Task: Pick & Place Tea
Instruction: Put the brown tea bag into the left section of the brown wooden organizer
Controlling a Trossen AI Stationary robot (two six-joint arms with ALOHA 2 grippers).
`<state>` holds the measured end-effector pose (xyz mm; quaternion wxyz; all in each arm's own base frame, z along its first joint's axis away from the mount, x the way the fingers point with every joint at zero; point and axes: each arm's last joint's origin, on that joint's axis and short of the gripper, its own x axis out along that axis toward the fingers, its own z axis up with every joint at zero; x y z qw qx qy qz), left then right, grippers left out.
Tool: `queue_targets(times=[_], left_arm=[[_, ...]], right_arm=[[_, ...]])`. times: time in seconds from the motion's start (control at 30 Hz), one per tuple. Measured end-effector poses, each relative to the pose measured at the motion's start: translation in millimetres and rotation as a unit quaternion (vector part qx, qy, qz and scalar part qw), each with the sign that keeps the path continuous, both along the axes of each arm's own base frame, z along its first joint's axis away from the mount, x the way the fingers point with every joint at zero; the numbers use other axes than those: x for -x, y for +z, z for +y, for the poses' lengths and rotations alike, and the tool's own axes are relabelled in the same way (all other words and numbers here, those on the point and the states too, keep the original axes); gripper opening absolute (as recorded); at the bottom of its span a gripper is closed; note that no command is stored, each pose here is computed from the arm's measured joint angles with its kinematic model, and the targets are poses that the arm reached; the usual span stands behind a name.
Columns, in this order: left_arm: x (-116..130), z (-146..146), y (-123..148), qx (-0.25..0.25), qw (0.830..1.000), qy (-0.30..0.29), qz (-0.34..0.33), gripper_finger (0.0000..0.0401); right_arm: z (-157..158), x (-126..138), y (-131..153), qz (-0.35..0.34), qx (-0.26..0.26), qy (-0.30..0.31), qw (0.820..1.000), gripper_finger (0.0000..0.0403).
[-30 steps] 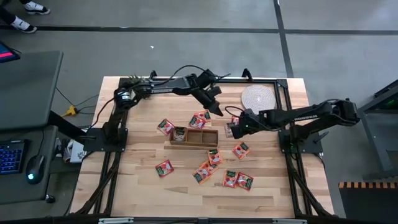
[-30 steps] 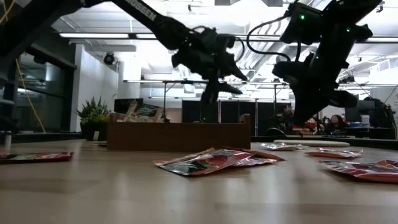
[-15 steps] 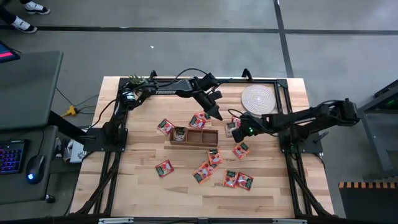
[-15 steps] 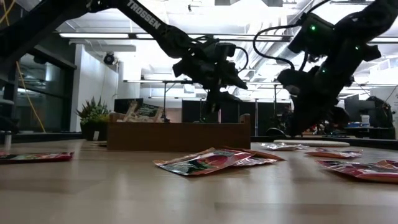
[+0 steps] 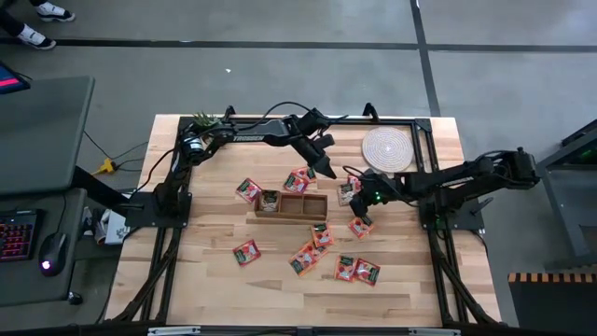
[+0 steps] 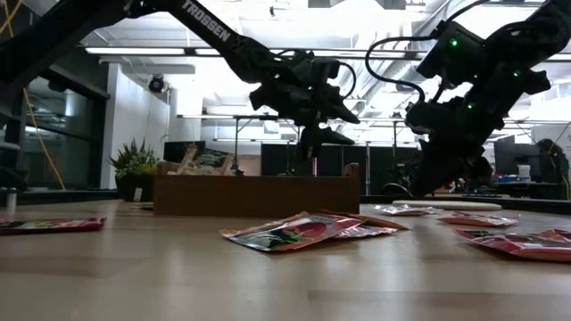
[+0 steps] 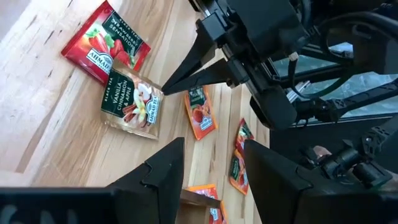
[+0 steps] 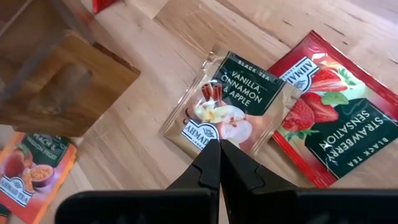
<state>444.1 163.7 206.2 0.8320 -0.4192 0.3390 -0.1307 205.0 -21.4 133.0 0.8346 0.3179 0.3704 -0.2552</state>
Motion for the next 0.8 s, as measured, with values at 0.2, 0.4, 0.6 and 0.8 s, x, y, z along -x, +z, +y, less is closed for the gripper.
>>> queue_targets(times=[0.2, 0.4, 0.6, 0.8], left_arm=[[0.0, 0.0, 0.2, 0.000, 1.000, 0.000, 0.000, 0.0163], [0.1, 0.0, 0.3, 0.000, 1.000, 0.000, 0.000, 0.0163], [0.1, 0.0, 0.5, 0.001, 1.000, 0.001, 0.000, 0.0163], [0.1, 0.2, 0.2, -0.002, 1.000, 0.005, 0.002, 0.0163]], right_arm=[[0.0, -0.1, 0.0, 0.002, 0.007, 0.010, 1.000, 0.0000], [0.0, 0.9, -1.0, 0.011, 0.011, 0.015, 1.000, 0.0000], [0.2, -3.1, -9.3, 0.021, 0.003, 0.022, 1.000, 0.0000], [0.1, -8.0, -20.2, 0.037, -0.004, 0.019, 0.999, 0.0000]])
